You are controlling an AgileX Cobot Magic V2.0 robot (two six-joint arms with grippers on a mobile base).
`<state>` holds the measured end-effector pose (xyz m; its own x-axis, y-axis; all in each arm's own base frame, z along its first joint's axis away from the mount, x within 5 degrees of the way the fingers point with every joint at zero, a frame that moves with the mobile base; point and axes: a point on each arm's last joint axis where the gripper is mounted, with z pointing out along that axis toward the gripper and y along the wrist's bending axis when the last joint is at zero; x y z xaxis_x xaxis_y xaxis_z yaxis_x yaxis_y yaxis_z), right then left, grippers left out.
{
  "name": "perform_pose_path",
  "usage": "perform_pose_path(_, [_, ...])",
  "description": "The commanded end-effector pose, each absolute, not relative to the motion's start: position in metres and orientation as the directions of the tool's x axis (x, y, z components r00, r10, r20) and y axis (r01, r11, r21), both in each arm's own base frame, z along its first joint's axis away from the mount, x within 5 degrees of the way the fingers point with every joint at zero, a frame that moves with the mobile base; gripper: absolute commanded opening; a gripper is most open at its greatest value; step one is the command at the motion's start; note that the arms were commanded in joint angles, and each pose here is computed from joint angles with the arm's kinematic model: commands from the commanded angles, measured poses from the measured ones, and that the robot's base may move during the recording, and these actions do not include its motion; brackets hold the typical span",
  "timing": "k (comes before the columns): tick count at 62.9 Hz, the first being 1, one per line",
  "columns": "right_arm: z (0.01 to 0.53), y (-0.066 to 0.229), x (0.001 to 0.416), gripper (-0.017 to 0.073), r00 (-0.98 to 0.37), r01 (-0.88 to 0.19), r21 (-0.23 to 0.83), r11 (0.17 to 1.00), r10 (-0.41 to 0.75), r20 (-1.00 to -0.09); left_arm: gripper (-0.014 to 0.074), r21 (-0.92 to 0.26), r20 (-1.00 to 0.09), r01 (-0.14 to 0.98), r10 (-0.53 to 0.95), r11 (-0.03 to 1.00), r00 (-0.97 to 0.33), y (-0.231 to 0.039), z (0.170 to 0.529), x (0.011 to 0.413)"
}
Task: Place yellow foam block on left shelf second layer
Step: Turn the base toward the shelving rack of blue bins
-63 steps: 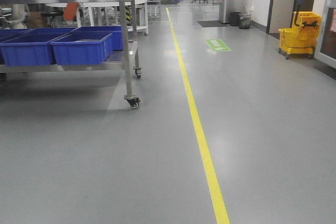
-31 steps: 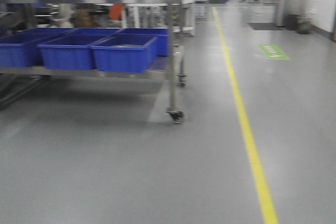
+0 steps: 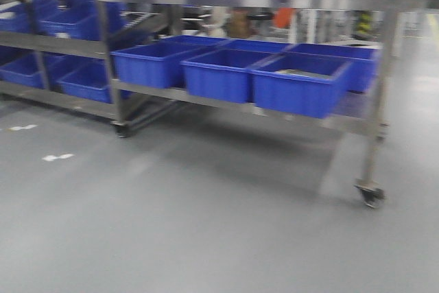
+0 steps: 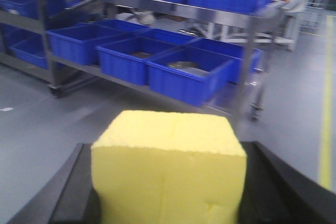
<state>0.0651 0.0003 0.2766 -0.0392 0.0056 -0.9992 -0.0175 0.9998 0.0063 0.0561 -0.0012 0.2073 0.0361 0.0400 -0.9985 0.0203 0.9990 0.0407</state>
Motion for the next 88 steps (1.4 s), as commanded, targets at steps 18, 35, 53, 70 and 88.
perform_pose_path(18, [0.2945, 0.001, 0.0644, 0.0428, 0.076, -0.022, -0.007, 1.0, -0.006, -0.997, 0.0124, 0.031, -0.993, 0.017, 0.029, 0.999, 0.11, -0.0011, 0.2065, 0.0553])
perform_pose_path(35, [0.2945, 0.001, 0.0644, 0.0428, 0.076, -0.022, -0.007, 1.0, -0.006, -0.997, 0.0124, 0.031, -0.993, 0.017, 0.029, 0.999, 0.11, -0.0011, 0.2065, 0.0553])
perform_pose_path(53, [0.2945, 0.001, 0.0644, 0.0428, 0.076, -0.022, -0.007, 1.0, -0.006, -0.997, 0.0124, 0.031, -0.993, 0.017, 0.029, 0.999, 0.11, -0.0011, 0.2065, 0.0553])
perform_pose_path(70, [0.2945, 0.001, 0.0644, 0.0428, 0.076, -0.022, -0.007, 1.0, -0.006, -0.997, 0.0124, 0.031, -0.993, 0.017, 0.029, 0.999, 0.11, -0.0011, 0.2065, 0.0553])
perform_pose_path(88, [0.2945, 0.001, 0.0644, 0.0428, 0.076, -0.022, -0.007, 1.0, -0.006, -0.997, 0.0124, 0.031, -0.993, 0.017, 0.029, 0.999, 0.11, -0.0011, 0.2065, 0.0553])
